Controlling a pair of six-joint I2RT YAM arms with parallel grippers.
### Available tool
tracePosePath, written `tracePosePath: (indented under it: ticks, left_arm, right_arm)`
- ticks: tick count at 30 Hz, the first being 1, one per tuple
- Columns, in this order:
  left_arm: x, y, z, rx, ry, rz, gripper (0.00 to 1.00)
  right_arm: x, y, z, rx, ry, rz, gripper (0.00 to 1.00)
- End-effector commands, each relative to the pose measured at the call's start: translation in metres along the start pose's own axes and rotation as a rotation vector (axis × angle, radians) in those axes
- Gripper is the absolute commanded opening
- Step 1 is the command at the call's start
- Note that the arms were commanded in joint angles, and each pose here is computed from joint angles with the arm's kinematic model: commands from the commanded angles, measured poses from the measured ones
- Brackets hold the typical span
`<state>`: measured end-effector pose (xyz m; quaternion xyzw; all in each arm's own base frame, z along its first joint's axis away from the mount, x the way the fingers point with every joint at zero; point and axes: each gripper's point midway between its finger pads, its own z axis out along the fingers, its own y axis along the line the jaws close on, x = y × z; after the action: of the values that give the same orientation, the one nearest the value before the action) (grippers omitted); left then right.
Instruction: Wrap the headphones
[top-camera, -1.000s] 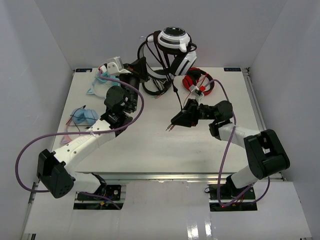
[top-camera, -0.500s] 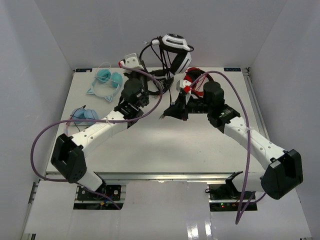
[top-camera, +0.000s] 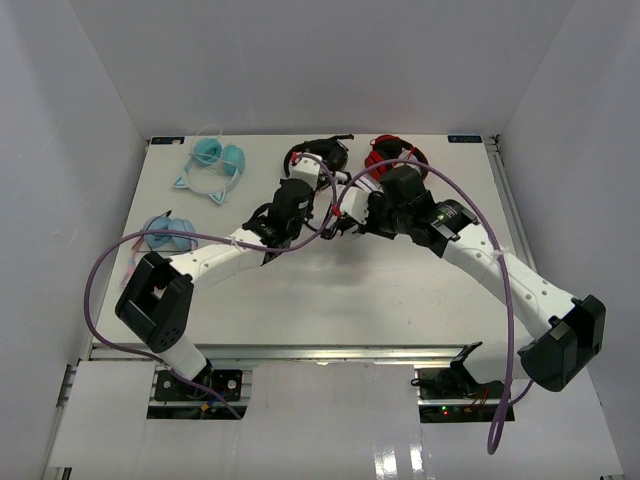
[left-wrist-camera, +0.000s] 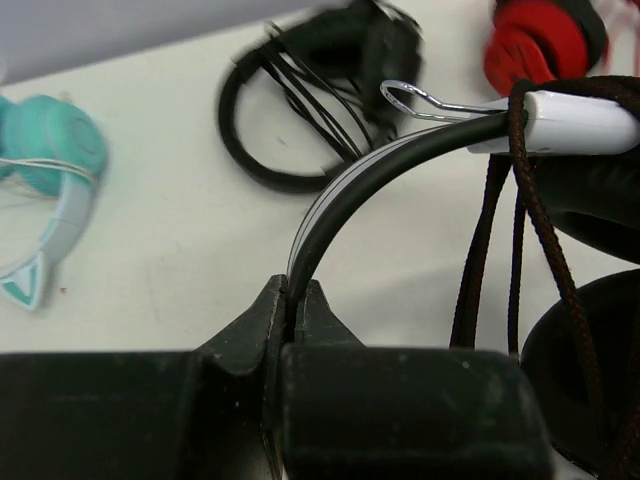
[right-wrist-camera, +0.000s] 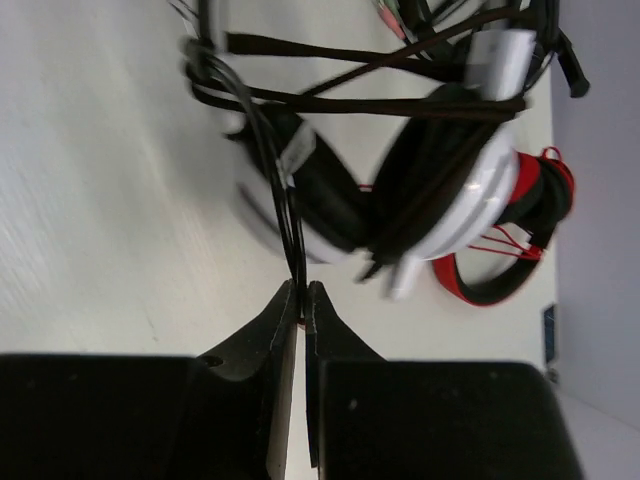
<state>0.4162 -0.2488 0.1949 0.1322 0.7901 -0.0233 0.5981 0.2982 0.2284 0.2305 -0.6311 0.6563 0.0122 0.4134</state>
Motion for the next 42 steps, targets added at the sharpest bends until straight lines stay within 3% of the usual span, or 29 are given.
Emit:
tracePosePath:
  ticks: [1, 5, 10, 14, 21, 27, 35, 42]
  left_arm:
    - [-0.016, -0.052, -0.037, 0.349, 0.013, 0.025, 0.0]
    - [0.015, -0.081, -0.058, 0.558, 0.098, 0.046, 0.0]
    - [0.028, -0.099, -0.075, 0.688, 0.141, 0.004, 0.0]
    - [0.044, -0.101, -0.07, 0.705, 0.216, -0.004, 0.0]
    - [0.043, -0.095, -0.069, 0.728, 0.232, -0.049, 0.0]
    - [0.045, -0.076, -0.069, 0.68, 0.254, -0.064, 0.0]
    - [0.07, -0.052, -0.054, 0.58, 0.338, -0.094, 0.0]
    - [0.088, -0.032, -0.031, 0.493, 0.402, -0.11, 0.0]
  right_arm:
    - [0.01, -0.028, -0.009, 0.16, 0.132, -0.223, 0.08]
    - [0.006, -0.023, 0.0, 0.197, 0.106, -0.302, 0.08]
    - [0.0, 0.002, 0.018, 0.124, -0.001, -0.275, 0.08]
    - [-0.007, 0.013, 0.021, 0.075, -0.048, -0.249, 0.08]
    - [0.024, 0.019, 0.035, 0.083, 0.026, -0.367, 0.12]
    - [0.047, 0.028, 0.051, 0.055, 0.046, -0.342, 0.23]
    - [0.043, 0.024, 0.053, 0.045, 0.007, -0.284, 0.6]
    - [0.057, 0.011, 0.043, 0.096, 0.022, -0.26, 0.74]
